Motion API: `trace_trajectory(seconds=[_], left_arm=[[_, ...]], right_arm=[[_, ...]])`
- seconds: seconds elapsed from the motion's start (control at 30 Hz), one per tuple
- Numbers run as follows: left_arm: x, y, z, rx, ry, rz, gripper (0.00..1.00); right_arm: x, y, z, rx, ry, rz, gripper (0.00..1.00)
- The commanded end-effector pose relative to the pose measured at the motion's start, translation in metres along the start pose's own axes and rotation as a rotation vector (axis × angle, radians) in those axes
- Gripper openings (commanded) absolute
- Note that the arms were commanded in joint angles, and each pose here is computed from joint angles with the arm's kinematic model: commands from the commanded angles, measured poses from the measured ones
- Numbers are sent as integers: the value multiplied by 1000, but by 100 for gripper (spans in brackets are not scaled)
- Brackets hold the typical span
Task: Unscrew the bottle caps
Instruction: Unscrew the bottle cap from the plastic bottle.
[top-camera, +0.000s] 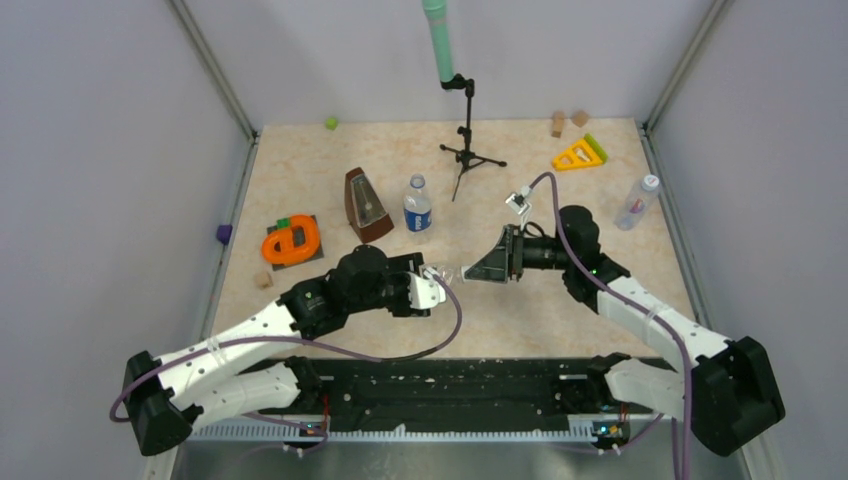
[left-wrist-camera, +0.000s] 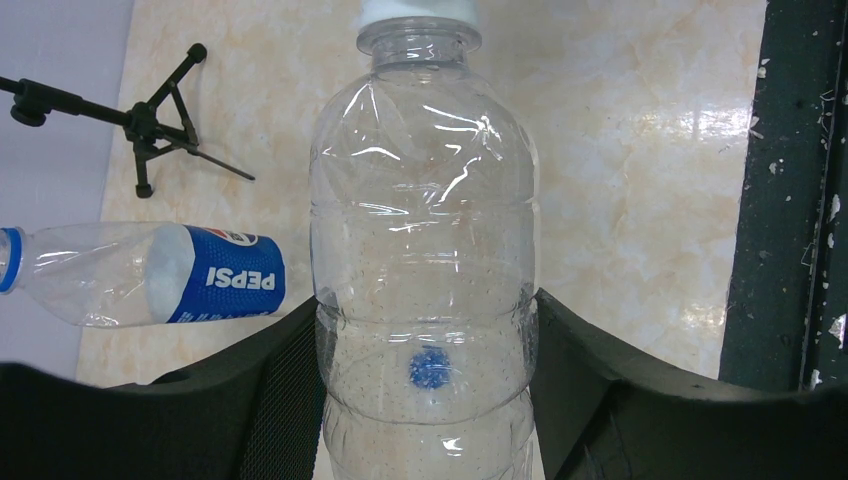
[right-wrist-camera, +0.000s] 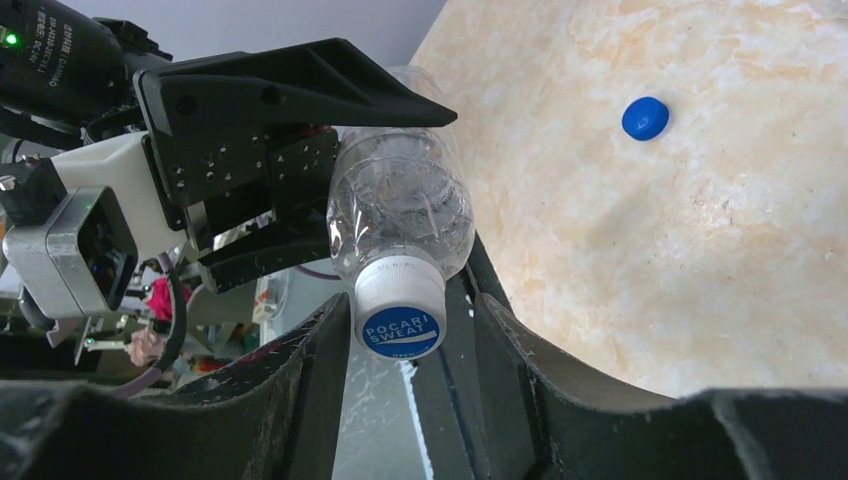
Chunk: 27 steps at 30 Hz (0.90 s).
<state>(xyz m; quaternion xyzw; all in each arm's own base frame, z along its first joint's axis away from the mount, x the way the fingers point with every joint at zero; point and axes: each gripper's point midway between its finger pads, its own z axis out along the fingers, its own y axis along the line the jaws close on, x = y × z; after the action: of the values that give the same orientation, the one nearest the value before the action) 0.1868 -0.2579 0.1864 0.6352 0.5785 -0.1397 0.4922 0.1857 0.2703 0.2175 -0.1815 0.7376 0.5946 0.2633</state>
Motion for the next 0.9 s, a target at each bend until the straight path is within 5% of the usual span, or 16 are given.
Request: trace_trajectory(seconds=[0.0, 0.4, 0.87], left_arm=[[-23, 11, -5, -40, -82, 1, 0], [-33, 0, -5, 33, -114, -63, 0], [-64, -13, -32, 289, -268, -191, 0]], right_arm=[[-13, 18, 1, -55, 3, -77, 47], [-11, 18, 3, -59, -16, -184, 0], [7, 39, 2, -124, 21, -641, 0]])
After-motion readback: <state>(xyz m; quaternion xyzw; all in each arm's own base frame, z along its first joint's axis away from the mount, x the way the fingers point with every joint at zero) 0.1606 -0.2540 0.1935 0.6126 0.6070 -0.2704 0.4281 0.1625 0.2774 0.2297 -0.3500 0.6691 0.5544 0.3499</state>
